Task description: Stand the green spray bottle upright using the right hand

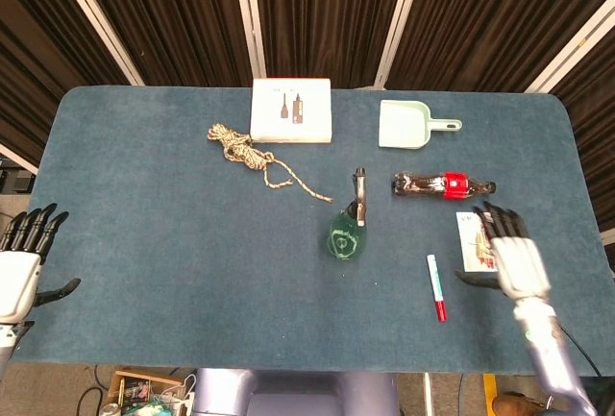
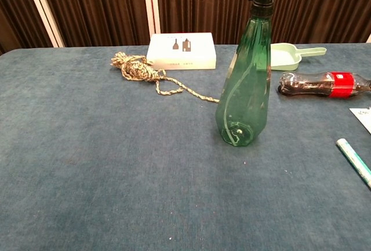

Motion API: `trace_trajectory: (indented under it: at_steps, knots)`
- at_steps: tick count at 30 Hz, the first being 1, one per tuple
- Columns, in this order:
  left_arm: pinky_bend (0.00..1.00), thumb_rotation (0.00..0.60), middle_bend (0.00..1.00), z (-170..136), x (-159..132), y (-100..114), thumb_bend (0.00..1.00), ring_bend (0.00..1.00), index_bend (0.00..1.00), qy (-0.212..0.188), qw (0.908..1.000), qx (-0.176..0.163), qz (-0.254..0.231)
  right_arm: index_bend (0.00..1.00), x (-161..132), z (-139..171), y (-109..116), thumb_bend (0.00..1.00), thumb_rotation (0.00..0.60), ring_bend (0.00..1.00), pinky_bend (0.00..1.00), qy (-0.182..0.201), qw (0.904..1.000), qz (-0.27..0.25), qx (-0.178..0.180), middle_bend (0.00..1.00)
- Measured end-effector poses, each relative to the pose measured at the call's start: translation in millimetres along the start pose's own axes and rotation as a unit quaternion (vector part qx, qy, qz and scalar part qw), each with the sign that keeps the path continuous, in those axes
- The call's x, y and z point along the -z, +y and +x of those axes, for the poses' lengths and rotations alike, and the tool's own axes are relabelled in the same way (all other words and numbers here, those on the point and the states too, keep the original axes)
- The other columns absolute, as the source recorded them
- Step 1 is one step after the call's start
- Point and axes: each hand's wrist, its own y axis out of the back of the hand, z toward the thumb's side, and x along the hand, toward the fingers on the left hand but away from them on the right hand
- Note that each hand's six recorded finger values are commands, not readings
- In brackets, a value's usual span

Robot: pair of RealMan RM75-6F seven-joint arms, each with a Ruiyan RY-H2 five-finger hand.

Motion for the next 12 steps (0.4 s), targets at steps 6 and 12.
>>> trace_trajectory:
  at_steps: [6,12]
  knots:
    - [0.0,0.6,0.0,-1,-5,-3,0.04,0.0,0.05,-0.003,1.0,0.0,0.008,0.0,52,39,9,0.14,0.6,0.0,0.0,-0.104,0.9924,0.061,0.024,0.0]
    - [0.0,0.6,0.0,-2,-10,-6,0.04,0.0,0.05,-0.008,0.9999,0.003,0.013,0.0,64,55,19,0.14,0.6,0.0,0.0,-0.127,0.99,0.052,0.034,0.0]
